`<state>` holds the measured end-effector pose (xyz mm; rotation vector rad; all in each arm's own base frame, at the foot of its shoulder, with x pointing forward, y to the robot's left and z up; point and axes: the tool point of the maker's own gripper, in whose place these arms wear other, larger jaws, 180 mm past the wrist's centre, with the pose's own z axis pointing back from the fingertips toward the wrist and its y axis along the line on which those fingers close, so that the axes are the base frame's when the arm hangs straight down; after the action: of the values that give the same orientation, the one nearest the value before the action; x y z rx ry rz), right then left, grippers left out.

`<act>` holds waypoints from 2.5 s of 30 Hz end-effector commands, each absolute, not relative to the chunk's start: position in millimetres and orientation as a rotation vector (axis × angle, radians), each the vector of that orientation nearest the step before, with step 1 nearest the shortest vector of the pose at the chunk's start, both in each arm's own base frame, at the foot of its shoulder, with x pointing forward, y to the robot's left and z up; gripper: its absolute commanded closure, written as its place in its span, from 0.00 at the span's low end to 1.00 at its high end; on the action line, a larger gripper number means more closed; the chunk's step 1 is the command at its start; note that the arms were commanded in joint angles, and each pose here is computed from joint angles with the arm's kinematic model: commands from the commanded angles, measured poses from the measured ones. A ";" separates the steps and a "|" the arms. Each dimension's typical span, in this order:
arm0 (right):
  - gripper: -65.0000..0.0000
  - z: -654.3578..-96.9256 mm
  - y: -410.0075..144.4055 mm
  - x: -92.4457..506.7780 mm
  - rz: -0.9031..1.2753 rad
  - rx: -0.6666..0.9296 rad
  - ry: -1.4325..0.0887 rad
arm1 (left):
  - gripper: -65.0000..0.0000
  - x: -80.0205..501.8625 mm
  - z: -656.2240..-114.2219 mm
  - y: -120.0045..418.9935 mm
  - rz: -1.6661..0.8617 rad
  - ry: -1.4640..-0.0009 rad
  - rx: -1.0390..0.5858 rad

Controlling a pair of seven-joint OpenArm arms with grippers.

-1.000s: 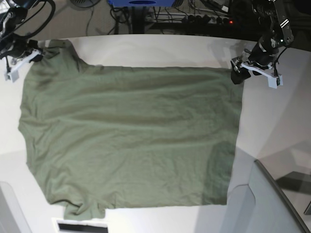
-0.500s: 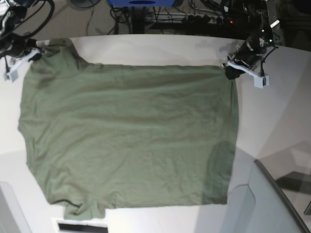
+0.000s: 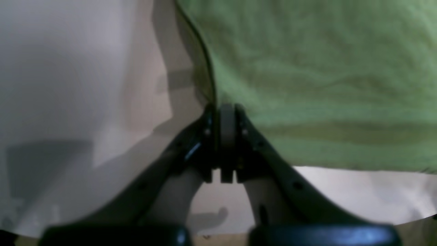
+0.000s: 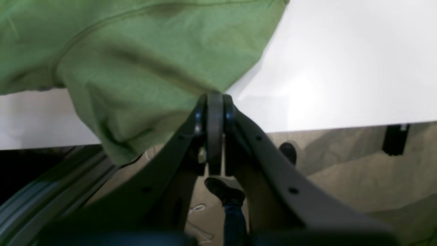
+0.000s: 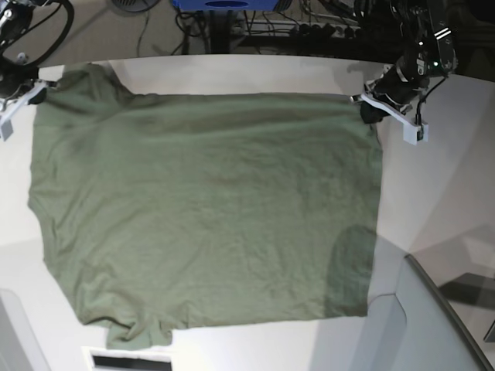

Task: Layout the t-shirt on the table in an organized manner, then fold the t-shirt properly
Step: 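Hold both shoulder corners and stretch them apart, then drag both held corners toward the shirt's middle, folding the collar edge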

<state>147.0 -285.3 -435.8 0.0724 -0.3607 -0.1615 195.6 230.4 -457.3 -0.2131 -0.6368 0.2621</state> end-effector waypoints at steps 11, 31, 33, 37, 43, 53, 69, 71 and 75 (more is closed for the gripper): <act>1.00 -414.1 -269.6 206.7 -0.026 0.082 -0.449 | 1.00 239.5 -429.7 235.2 0.257 -0.740 -0.212; 1.00 -396.6 -300.8 314.8 -0.014 0.141 -0.530 | 1.00 294.7 -434.0 240.5 0.343 -0.716 -0.249; 1.00 -401.0 -294.7 323.7 0.003 0.163 -0.528 | 1.00 301.6 -433.8 240.3 0.346 -0.719 -0.253; 1.00 -402.2 -293.1 338.0 -0.012 0.195 -0.552 | 1.00 310.1 -437.3 244.2 0.320 -0.705 -0.202; 1.00 -404.7 -283.7 360.4 0.009 0.234 -0.568 | 1.00 328.3 -441.5 238.3 0.309 -0.692 -0.183; 1.00 -412.2 -275.7 383.3 -0.065 0.267 -0.614 | 1.00 348.0 -451.2 219.8 0.259 -0.653 -0.199; 1.00 -408.7 -297.6 395.2 -0.235 0.207 -0.689 | 1.00 356.9 -457.4 232.5 0.342 -0.701 -0.160; 1.00 -414.8 -296.6 392.7 -0.247 0.214 -0.671 | 1.00 358.0 -456.7 233.2 0.343 -0.710 -0.158; 1.00 -418.0 -294.8 394.0 -0.257 0.226 -0.660 | 1.00 358.2 -456.5 233.3 0.343 -0.712 -0.158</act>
<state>374.3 -282.7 -441.4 0.2366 -0.5837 -0.2512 343.8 228.2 -471.1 -0.1586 -0.6572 0.3388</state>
